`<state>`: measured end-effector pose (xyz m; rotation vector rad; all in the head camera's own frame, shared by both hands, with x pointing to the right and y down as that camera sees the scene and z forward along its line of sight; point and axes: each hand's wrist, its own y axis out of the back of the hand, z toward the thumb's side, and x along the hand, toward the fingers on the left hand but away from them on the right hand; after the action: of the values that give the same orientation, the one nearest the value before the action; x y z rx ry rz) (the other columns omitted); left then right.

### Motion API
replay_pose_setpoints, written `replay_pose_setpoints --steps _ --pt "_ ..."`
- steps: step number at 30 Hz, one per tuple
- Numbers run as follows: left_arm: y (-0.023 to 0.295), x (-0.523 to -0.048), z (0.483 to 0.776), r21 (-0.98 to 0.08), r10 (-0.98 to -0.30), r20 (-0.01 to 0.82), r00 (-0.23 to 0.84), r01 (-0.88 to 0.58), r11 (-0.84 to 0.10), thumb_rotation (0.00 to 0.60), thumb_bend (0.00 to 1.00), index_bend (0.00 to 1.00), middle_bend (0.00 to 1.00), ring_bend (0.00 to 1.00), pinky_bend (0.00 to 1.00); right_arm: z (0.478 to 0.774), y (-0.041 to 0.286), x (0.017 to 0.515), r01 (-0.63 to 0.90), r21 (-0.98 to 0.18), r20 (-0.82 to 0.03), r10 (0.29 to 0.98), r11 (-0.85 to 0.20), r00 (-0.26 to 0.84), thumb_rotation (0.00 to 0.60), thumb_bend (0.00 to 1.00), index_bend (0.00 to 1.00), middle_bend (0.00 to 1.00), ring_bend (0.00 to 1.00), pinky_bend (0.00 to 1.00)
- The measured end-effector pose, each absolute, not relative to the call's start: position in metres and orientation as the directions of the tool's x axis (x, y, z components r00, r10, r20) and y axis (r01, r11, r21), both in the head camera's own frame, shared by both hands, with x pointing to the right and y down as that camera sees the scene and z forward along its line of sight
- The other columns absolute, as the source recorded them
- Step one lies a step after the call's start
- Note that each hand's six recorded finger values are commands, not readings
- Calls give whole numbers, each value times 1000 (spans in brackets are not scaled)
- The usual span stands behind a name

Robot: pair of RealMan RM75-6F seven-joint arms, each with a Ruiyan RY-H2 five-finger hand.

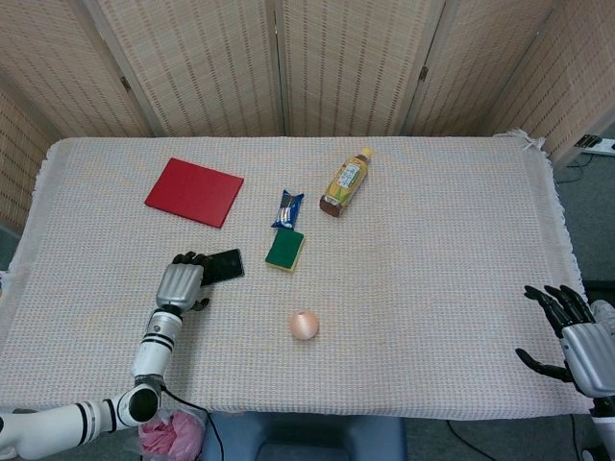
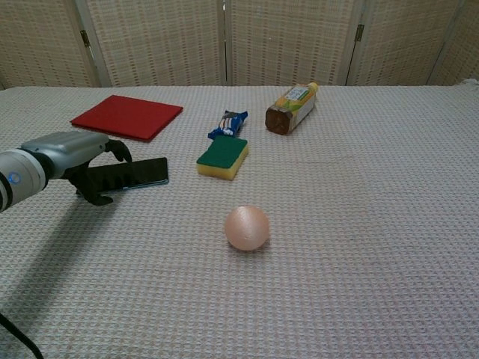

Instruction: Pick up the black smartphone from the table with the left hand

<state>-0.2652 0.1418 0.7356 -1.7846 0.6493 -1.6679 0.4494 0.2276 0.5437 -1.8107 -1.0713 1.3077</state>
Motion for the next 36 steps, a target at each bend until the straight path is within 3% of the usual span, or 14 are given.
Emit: replay_pose_setpoints --steps 16,24,31,36 --pt "131 -263 754 -702 -702 712 18 10 -712 600 301 286 289 189 182 545 228 452 238 -857 -431 888 -458 158 600 128 113 202 117 91" --pt "123 -265 757 -713 -713 701 6 12 -701 600 337 357 375 237 182 544 228 453 238 -857 -432 889 -457 153 600 127 113 202 117 91" --pt "117 -267 759 -727 -727 686 0 -1 -686 600 393 400 422 266 182 544 229 455 239 -858 -431 890 -455 148 600 127 113 202 117 91" --pt "112 -270 760 -731 -731 683 -3 3 -683 600 496 434 468 309 182 543 229 455 237 -858 -432 890 -456 147 600 128 113 202 117 91"
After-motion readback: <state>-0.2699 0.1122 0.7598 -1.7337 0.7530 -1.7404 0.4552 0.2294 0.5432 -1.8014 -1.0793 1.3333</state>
